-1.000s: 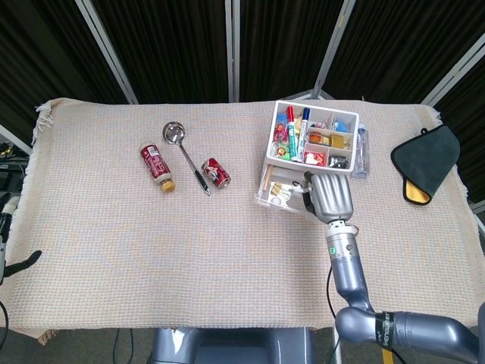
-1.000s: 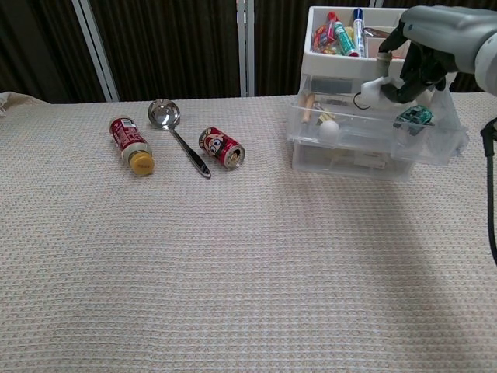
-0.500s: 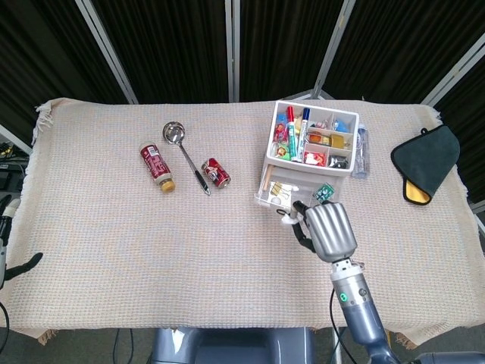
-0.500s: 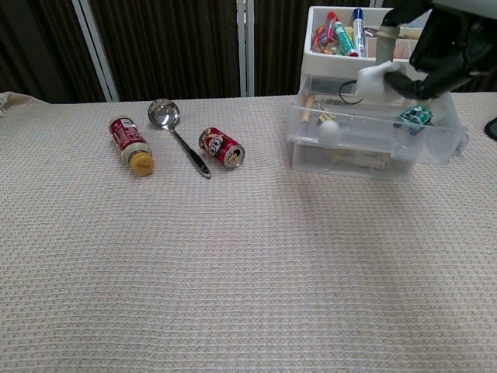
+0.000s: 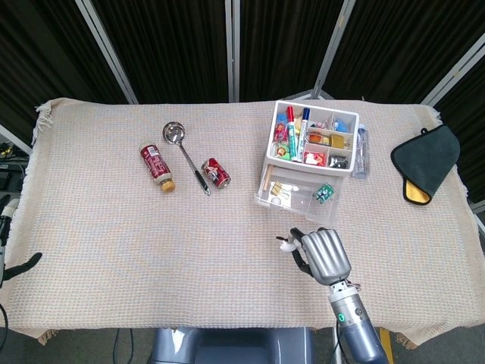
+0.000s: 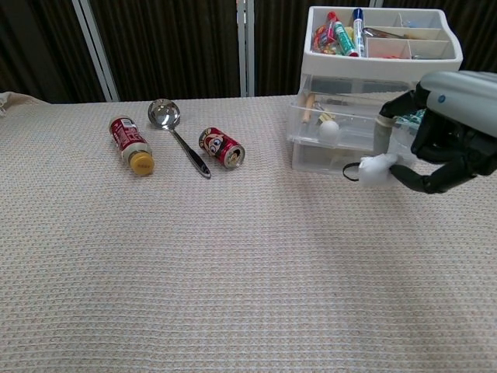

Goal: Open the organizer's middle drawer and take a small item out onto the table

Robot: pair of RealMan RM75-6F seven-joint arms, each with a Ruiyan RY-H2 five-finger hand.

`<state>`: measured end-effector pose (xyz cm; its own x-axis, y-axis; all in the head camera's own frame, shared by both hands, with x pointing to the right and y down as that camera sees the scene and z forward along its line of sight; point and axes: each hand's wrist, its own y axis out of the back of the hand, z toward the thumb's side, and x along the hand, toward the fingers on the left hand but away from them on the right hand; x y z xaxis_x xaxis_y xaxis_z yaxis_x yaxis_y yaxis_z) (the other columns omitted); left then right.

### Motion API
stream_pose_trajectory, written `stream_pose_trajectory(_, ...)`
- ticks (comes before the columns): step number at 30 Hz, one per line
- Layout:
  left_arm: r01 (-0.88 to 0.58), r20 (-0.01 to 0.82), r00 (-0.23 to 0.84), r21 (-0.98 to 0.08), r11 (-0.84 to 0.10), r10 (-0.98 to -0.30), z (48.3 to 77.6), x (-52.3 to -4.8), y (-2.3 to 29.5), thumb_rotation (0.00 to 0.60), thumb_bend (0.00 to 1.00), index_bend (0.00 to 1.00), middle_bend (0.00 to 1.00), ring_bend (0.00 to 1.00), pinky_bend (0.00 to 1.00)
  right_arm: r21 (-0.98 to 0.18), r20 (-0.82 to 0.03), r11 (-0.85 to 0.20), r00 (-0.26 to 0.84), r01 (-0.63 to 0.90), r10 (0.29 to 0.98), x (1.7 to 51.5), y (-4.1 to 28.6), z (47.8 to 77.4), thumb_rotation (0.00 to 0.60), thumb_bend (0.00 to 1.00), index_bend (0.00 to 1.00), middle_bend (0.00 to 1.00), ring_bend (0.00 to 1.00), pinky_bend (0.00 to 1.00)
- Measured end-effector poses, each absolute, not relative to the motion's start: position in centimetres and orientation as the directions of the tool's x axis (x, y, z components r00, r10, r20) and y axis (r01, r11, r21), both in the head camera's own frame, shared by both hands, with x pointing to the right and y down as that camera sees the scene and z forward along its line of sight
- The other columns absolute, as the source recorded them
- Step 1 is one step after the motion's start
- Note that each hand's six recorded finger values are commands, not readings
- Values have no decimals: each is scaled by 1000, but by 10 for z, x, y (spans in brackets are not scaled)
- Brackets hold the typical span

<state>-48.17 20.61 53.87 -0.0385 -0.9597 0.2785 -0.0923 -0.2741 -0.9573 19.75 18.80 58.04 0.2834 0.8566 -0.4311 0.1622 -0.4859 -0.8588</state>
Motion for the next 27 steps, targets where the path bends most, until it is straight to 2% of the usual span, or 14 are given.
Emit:
stream_pose_trajectory(7, -89, 280, -37, -957, -276, -959, 539, -481, 206, 600, 28, 0, 0, 0, 0, -856, -458, -496, 231, 147, 858, 221, 187, 599, 600, 297, 280, 755, 824, 635)
stream_pose_trajectory(10, -86, 282, -33, -957, -279, -959, 540, -480, 207, 600, 28, 0, 0, 0, 0, -863, -444, -480, 218, 155, 869, 233, 186, 598, 600, 293, 263, 636, 741, 583)
stream_pose_trajectory(16, -77, 288, -24, -955, -285, -957, 542, -476, 209, 600, 28, 0, 0, 0, 0, -902, -364, -404, 230, 156, 902, 254, 189, 583, 600, 275, 233, 351, 492, 300)
stream_pose_trajectory(19, -75, 289, -20, -955, -287, -957, 543, -475, 210, 600, 28, 0, 0, 0, 0, -914, -318, -363, 241, 178, 917, 268, 194, 576, 600, 247, 201, 207, 304, 160)
stream_pose_trajectory(21, -71, 288, -19, -956, -286, -957, 543, -475, 210, 600, 28, 0, 0, 0, 0, -916, -298, -349, 247, 198, 922, 277, 198, 572, 600, 207, 134, 77, 123, 53)
stream_pose_trajectory(24, -61, 292, -17, -955, -290, -956, 544, -475, 211, 600, 28, 0, 0, 0, 0, -918, -279, -336, 258, 210, 925, 296, 206, 569, 600, 151, 22, 1, 2, 0)
stream_pose_trajectory(27, -47, 303, -12, -952, -302, -953, 547, -475, 213, 600, 19, 0, 0, 0, 0, -929, -290, -334, 249, 157, 924, 321, 215, 571, 600, 120, 0, 0, 0, 0)
